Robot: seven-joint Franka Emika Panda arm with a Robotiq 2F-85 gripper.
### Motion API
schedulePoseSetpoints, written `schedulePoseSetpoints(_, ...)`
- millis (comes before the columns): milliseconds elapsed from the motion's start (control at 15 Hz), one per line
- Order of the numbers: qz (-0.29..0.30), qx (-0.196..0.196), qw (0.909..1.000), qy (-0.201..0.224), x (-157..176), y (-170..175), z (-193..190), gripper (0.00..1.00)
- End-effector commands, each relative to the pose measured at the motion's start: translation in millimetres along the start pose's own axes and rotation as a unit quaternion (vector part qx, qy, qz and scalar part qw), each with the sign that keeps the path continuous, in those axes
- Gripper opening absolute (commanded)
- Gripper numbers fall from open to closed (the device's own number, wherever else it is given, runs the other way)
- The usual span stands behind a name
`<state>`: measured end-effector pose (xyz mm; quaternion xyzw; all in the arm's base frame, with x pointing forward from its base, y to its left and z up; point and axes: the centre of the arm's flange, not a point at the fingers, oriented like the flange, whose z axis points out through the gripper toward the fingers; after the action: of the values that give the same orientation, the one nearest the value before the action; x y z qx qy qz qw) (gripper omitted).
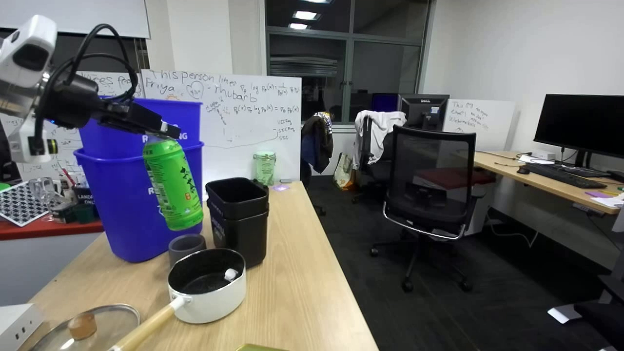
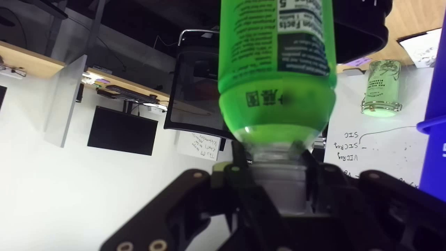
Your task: Move the green bottle to the right
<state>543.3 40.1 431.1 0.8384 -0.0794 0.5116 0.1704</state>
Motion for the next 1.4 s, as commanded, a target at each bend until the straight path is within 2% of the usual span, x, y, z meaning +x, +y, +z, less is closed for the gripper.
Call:
schedulePoseSetpoints(0,0.0,0.0,1.0,0.0,0,0,0,0.36)
schedulePoseSetpoints(67,0.0,0.0,1.0,0.0,0,0,0,0.11)
schedulePoseSetpoints(467,0.002,-0.068,0.9976,-0.012,-7,39,6,0.11)
schedulePoseSetpoints(733,0.013,-0.103,0.9938,-0.041,-27,60,8,0.11)
schedulePoseSetpoints(933,0.028,-0.134,0.9884,-0.065,-50,73,11,0.11)
schedulePoseSetpoints(1333,0.079,-0.195,0.972,-0.104,-90,92,12,0.11)
